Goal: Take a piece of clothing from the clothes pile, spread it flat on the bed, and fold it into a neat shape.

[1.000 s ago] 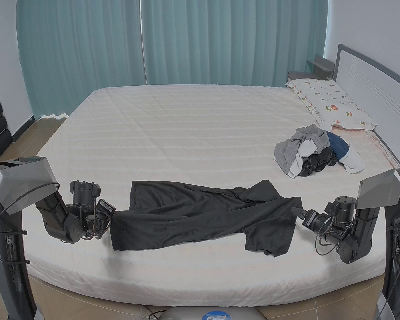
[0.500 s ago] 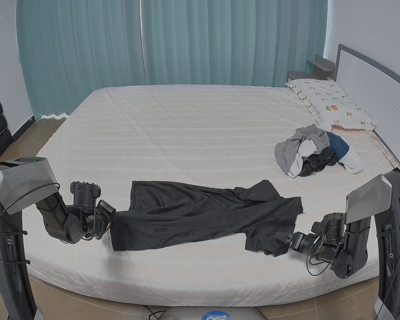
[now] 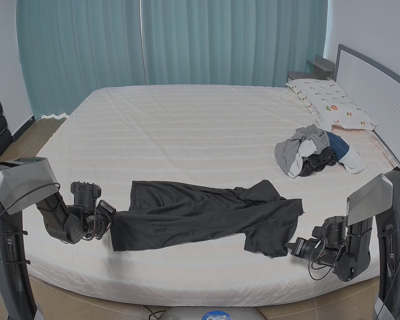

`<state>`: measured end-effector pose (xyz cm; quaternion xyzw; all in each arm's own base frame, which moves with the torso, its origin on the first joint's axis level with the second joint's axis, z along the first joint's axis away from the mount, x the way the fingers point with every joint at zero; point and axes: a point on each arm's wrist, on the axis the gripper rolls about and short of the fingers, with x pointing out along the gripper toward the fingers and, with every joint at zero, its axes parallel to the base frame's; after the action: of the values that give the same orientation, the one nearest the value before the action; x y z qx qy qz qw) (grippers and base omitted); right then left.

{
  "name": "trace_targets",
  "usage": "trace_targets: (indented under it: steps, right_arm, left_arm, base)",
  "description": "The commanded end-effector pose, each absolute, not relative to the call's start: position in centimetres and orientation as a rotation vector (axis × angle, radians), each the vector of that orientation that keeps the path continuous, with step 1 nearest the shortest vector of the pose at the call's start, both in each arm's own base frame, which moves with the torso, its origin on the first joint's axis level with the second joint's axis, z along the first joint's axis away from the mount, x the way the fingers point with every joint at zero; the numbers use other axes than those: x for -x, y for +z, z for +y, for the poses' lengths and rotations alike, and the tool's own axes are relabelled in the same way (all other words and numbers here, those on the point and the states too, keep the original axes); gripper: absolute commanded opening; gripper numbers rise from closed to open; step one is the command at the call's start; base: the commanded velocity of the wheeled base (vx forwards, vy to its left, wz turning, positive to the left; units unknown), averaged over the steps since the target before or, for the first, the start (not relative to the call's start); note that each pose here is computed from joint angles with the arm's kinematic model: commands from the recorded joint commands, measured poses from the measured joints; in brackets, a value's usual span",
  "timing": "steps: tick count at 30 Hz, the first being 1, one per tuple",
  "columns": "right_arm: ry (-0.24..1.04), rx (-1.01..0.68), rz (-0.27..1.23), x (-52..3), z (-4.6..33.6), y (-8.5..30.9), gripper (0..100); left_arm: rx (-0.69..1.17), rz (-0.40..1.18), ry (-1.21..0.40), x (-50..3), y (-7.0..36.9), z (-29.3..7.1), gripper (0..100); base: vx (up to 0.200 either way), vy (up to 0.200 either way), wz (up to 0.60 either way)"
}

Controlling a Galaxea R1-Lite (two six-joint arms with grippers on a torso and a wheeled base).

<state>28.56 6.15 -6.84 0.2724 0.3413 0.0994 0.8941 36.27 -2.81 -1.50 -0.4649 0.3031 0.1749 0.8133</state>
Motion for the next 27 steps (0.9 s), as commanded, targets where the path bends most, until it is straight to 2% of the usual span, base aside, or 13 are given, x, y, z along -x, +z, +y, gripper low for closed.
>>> trace_targets:
  steps: [1, 7, 18, 19, 27]
  right_arm:
    - [0.222, -0.511, 0.712, -26.6, 5.1, -4.8, 0]
    - [0.335, -0.446, 0.75, -24.2, 3.4, -3.5, 0]
    - [0.328, -0.409, 0.797, -23.9, 2.7, -4.6, 0]
    - [0.332, -0.403, 0.8, -23.9, 2.7, -4.8, 0]
    - [0.342, -0.396, 0.799, -23.8, 2.7, -4.8, 0]
  left_arm:
    - [0.988, 0.648, 0.373, -36.3, -1.6, -2.8, 0]
    - [0.96, 0.659, 0.369, -36.3, -1.9, -2.8, 0]
    - [0.953, 0.666, 0.367, -36.3, -1.9, -2.9, 0]
    - [0.953, 0.666, 0.365, -36.3, -1.9, -2.9, 100]
    - [0.954, 0.669, 0.371, -35.9, -1.8, -2.7, 100]
  base:
    - [0.0, 0.0, 0.0]
    - [0.0, 0.0, 0.0]
    - [0.0, 0.0, 0.0]
    - [0.0, 0.0, 0.0]
    - [0.0, 0.0, 0.0]
